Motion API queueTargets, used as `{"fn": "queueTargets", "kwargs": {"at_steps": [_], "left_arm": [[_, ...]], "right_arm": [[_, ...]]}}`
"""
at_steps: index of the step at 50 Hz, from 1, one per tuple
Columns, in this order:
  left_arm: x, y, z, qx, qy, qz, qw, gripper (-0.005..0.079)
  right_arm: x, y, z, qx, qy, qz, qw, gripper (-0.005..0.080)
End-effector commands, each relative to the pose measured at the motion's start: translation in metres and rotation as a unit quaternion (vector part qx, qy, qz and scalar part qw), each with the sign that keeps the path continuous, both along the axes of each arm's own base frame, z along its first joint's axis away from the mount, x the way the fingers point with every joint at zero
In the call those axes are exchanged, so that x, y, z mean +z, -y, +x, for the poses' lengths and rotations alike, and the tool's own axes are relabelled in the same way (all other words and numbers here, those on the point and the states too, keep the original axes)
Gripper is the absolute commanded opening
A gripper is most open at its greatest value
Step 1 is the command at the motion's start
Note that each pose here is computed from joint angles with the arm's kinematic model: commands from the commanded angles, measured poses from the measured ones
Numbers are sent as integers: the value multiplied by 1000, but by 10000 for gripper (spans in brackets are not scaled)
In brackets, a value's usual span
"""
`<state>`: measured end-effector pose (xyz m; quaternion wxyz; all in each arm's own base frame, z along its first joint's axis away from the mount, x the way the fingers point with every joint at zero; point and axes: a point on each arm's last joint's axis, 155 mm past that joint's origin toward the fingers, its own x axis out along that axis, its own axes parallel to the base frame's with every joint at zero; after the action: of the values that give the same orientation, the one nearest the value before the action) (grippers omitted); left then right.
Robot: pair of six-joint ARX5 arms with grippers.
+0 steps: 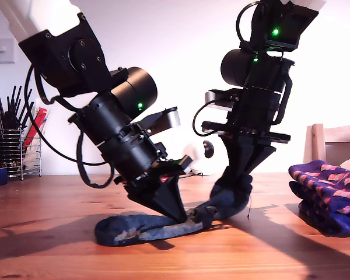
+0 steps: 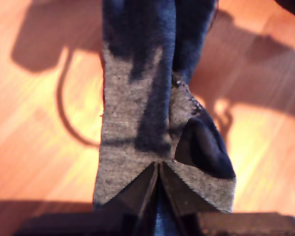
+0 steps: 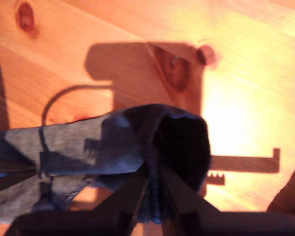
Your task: Fold the socks in front of you. After folding them, place them to the right side.
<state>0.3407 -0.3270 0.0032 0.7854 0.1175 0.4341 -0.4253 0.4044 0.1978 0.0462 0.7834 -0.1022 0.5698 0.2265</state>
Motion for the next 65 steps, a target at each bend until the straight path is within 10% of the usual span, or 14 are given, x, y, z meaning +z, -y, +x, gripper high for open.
{"fn": "queueTargets", "kwargs": {"at_steps": [1, 65], "left_arm": [[-43, -10, -19, 2, -44, 33, 999, -21], [-22, 30, 17, 117, -21, -78, 990, -21]], "right_arm": [[24, -3, 6, 1, 22, 10, 1000, -13], [52, -41, -47, 17, -87, 74, 993, -13]]}}
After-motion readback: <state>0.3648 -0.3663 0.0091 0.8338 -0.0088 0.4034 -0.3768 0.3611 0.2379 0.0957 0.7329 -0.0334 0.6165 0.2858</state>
